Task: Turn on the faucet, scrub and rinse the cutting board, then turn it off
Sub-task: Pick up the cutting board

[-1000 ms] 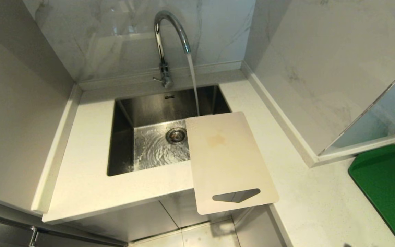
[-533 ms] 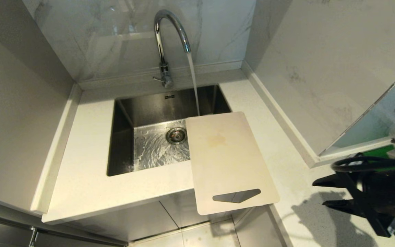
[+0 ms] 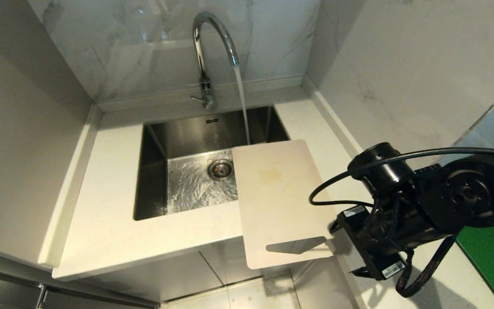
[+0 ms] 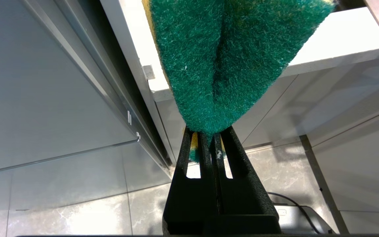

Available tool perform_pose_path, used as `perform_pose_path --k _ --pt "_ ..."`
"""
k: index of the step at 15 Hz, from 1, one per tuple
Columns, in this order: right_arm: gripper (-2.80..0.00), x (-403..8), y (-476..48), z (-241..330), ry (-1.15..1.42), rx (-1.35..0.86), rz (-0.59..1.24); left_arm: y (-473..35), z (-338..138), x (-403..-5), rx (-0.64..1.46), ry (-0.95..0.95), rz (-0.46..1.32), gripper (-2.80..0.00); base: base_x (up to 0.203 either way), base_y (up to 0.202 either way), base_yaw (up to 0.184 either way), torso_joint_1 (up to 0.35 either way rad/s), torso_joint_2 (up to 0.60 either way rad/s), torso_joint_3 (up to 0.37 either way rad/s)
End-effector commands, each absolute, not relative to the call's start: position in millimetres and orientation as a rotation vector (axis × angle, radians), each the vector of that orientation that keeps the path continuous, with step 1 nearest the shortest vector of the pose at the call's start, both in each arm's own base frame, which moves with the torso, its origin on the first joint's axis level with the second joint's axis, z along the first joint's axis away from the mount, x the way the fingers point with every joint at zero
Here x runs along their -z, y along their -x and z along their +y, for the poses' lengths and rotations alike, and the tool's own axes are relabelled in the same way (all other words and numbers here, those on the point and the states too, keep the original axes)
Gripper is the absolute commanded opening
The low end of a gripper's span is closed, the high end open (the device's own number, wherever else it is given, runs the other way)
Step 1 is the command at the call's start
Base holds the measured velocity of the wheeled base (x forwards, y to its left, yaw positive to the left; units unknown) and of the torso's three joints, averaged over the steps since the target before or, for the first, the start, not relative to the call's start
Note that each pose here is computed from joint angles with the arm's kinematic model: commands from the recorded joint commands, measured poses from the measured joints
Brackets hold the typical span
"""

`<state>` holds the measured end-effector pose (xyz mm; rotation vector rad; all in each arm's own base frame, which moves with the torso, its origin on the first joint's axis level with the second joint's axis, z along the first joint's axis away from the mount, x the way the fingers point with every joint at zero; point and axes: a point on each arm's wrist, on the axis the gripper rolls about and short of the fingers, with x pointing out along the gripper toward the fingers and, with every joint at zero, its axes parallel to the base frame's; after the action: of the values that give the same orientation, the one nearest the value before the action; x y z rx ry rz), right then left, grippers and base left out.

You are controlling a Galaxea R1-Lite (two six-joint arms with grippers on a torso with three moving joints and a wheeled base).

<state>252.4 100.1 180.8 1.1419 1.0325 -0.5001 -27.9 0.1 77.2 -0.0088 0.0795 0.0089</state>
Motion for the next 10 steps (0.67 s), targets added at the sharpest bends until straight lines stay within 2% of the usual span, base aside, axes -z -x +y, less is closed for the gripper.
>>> perform_pose_path --k 1,10 --pt "0.00 -164 -261 108 -1.109 0.540 1.081 28 0 -77 -0.010 0.009 0.081 -2.80 0.000 0.000 0.000 0.000 0.00 0.000" --pt "0.00 -137 -277 121 -1.067 0.565 1.132 28 0 -77 -0.010 0.009 0.081 -2.80 0.000 0.000 0.000 0.000 0.00 0.000"
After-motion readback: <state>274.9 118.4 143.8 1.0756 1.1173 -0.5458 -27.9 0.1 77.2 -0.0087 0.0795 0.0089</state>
